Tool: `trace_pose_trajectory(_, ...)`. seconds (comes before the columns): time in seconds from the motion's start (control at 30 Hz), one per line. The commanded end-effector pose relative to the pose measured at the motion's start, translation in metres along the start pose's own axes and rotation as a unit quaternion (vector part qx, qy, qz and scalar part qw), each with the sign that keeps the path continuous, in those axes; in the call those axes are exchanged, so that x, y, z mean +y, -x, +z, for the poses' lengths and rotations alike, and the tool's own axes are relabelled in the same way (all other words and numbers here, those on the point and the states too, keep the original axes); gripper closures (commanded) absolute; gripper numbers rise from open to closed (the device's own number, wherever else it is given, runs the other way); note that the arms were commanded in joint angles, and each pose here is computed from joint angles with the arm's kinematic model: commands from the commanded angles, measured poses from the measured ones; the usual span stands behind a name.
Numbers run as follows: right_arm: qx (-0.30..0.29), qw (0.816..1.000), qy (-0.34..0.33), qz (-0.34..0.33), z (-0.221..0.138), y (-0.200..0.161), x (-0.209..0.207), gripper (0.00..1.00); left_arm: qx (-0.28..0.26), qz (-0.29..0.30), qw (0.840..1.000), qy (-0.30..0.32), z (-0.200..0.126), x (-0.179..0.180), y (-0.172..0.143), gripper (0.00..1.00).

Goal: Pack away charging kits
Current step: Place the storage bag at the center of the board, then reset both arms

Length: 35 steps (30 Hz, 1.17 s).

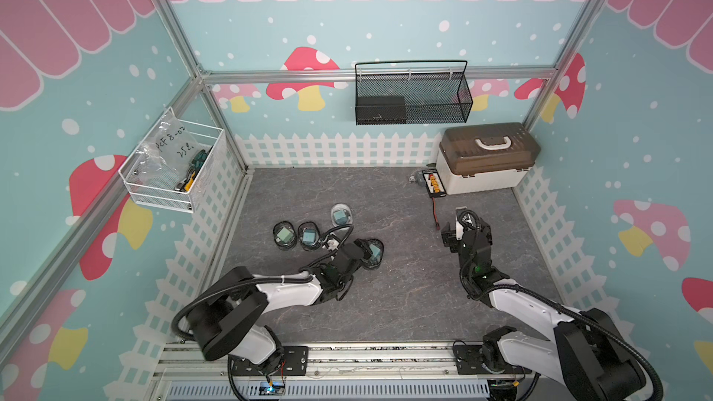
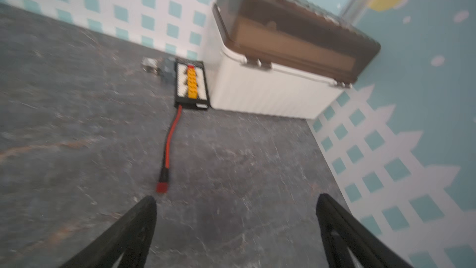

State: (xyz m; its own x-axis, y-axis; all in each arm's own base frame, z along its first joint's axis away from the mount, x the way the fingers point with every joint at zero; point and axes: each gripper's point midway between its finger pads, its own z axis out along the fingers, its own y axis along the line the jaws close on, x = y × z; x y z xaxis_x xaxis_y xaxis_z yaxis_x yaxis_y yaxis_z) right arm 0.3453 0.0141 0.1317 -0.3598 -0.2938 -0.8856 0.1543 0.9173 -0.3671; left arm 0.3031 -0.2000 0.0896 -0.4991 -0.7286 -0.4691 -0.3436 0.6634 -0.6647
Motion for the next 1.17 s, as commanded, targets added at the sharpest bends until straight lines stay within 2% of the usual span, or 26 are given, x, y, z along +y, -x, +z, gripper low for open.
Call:
trace_pose_trajectory(0.0,-0.045,0.997,-0.057,0.023,0.009,0.005,-0.020,0.09,-0.100,0.074,0.986,0.114,-0.035,0.040,0.074,0.00)
trace_pose_trajectory(0.03,-0.057,0.997,-0.041,0.021,0.012,0.007,-0.016,0.09,-0.120,0.085,0.981,0.125,-0.043,0.045,0.098,0.00)
trace_pose_trajectory(0.1,-0.054,0.996,-0.062,0.041,0.030,-0.001,-0.024,0.09,-0.152,0.105,0.972,0.145,-0.055,0.059,0.139,0.00)
trace_pose_trajectory(0.13,-0.036,0.996,-0.066,0.041,0.038,-0.010,-0.027,0.08,-0.164,0.130,0.968,0.140,-0.058,0.062,0.154,0.00)
trace_pose_trajectory(0.17,0.017,0.997,-0.047,0.062,0.046,-0.022,-0.031,0.12,-0.185,0.149,0.961,0.142,-0.062,0.070,0.172,0.00)
trace_pose_trajectory(0.2,0.020,0.994,-0.040,0.097,0.056,-0.022,-0.040,0.14,-0.209,0.162,0.954,0.142,-0.065,0.075,0.185,0.00)
trace_pose_trajectory(0.23,0.011,0.994,-0.019,0.106,0.062,-0.028,-0.037,0.06,-0.248,0.173,0.943,0.141,-0.069,0.083,0.202,0.00)
trace_pose_trajectory(0.27,0.014,0.994,-0.014,0.107,0.058,-0.033,-0.036,0.05,-0.277,0.173,0.934,0.145,-0.070,0.094,0.213,0.00)
trace_pose_trajectory(0.3,-0.001,0.994,-0.019,0.111,0.057,-0.030,-0.038,0.04,-0.300,0.153,0.931,0.144,-0.071,0.107,0.227,0.00)
trace_pose_trajectory(0.33,-0.002,0.994,-0.018,0.110,0.058,-0.030,-0.037,0.01,-0.291,0.132,0.940,0.121,-0.066,0.114,0.236,0.00)
trace_pose_trajectory(0.4,0.005,0.994,-0.019,0.110,0.057,-0.031,-0.038,0.01,-0.307,0.156,0.934,0.097,-0.058,0.109,0.251,0.00)
trace_pose_trajectory(0.47,-0.002,0.993,-0.028,0.114,0.055,-0.031,-0.041,0.01,-0.308,0.207,0.922,0.106,-0.044,0.106,0.258,0.00)
trace_pose_trajectory(0.5,0.002,0.993,-0.029,0.114,0.055,-0.032,-0.041,0.01,-0.258,0.226,0.934,0.103,-0.031,0.103,0.257,0.01)
trace_pose_trajectory(0.53,0.006,0.993,-0.027,0.111,0.057,-0.032,-0.040,0.01,-0.253,0.257,0.924,0.125,-0.027,0.101,0.263,0.05)
trace_pose_trajectory(0.6,0.003,0.994,-0.027,0.109,0.057,-0.031,-0.040,0.01,-0.269,0.261,0.912,0.163,-0.023,0.118,0.264,0.02)
trace_pose_trajectory(0.63,0.002,0.994,-0.027,0.110,0.057,-0.030,-0.040,0.01,-0.275,0.249,0.914,0.166,-0.021,0.127,0.263,0.01)
trace_pose_trajectory(0.67,0.003,0.994,-0.027,0.109,0.057,-0.031,-0.039,0.01,-0.283,0.251,0.915,0.143,-0.017,0.125,0.261,0.01)
trace_pose_trajectory(0.7,0.003,0.994,-0.026,0.109,0.057,-0.030,-0.039,0.01,-0.276,0.283,0.915,0.087,-0.007,0.110,0.251,0.01)
trace_pose_trajectory(0.8,0.003,0.994,-0.027,0.106,0.057,-0.030,-0.038,0.01,-0.222,0.368,0.901,0.050,0.027,0.088,0.220,0.01)
trace_pose_trajectory(0.83,0.003,0.994,-0.027,0.105,0.057,-0.030,-0.038,0.01,-0.229,0.374,0.898,0.041,0.030,0.087,0.218,0.01)
trace_pose_trajectory(0.9,0.003,0.994,-0.028,0.103,0.057,-0.030,-0.037,0.01,-0.235,0.345,0.906,0.069,0.022,0.099,0.224,0.01)
trace_pose_trajectory(0.93,0.003,0.994,-0.028,0.103,0.057,-0.029,-0.037,0.01,-0.254,0.349,0.900,0.065,0.021,0.098,0.227,0.01)
trace_pose_trajectory(1.0,0.004,0.995,-0.022,0.099,0.058,-0.029,-0.035,0.01,-0.239,0.359,0.900,0.060,0.021,0.094,0.219,0.01)
trace_pose_trajectory(1.13,0.005,0.995,-0.021,0.100,0.058,-0.029,-0.035,0.01,-0.236,0.356,0.901,0.073,0.025,0.095,0.223,0.01)
